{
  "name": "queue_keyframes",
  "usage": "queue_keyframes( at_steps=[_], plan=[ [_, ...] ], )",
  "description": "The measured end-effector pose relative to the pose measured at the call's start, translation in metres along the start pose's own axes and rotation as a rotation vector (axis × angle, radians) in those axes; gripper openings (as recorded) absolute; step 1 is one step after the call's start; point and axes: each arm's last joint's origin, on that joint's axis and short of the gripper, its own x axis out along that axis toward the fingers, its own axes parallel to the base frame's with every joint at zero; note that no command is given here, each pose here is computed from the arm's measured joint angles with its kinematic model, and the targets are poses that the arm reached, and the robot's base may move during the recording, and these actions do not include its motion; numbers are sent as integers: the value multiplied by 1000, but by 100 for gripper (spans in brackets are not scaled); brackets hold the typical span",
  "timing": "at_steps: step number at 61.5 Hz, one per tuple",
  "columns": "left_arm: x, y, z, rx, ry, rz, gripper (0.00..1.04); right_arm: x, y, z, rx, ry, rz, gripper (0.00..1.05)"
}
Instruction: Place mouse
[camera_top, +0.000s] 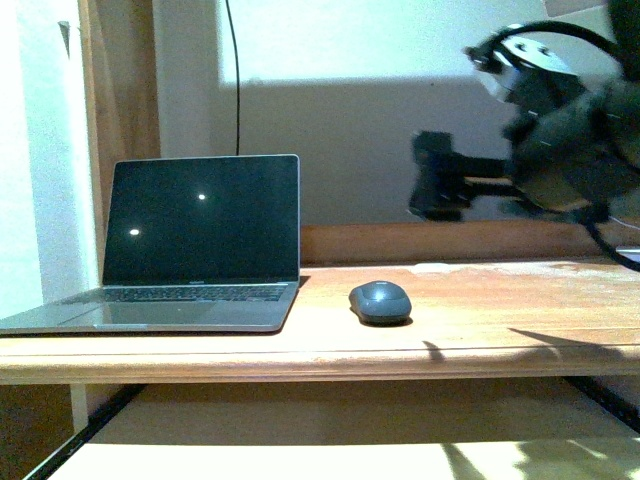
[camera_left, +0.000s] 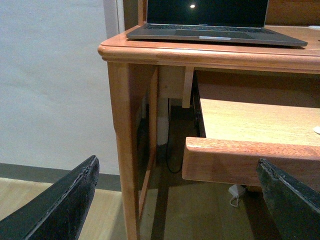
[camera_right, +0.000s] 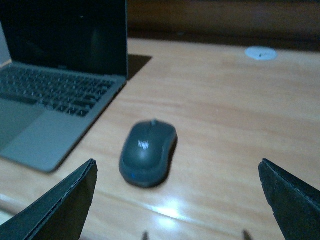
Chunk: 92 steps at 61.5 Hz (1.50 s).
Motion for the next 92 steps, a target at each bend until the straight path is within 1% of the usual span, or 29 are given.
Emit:
queue_keyframes(
  at_steps=[5,11,19,26,32,39,45,53,64,77,92],
  plan=[
    [0,0,0,0,0,0,97,-22,-18,-26,12,48,62,97],
    [0,0,0,0,0,0,97,-47,-31,-49,22,84,130,97],
    [0,0,0,0,0,0,97,-81,-43,-66,36,90,217,97],
    [0,0,0,0,0,0,97,-105,-52,-78,43,91,268,97],
    [0,0,0,0,0,0,97,-125,-56,-93,52,112,317,97],
    [0,0,0,0,0,0,97,-141,-56,-108,59,129,361,97],
    [0,0,0,0,0,0,97,-148,-57,-121,60,155,368,97],
    [0,0,0,0,0,0,97,-155,-54,-142,73,206,391,97],
    [0,0,0,0,0,0,97,-155,-45,-158,50,246,402,97],
    [0,0,0,0,0,0,97,-147,-35,-168,15,252,415,97],
    [0,0,0,0,0,0,97,-134,-26,-180,10,279,422,97]
  ],
)
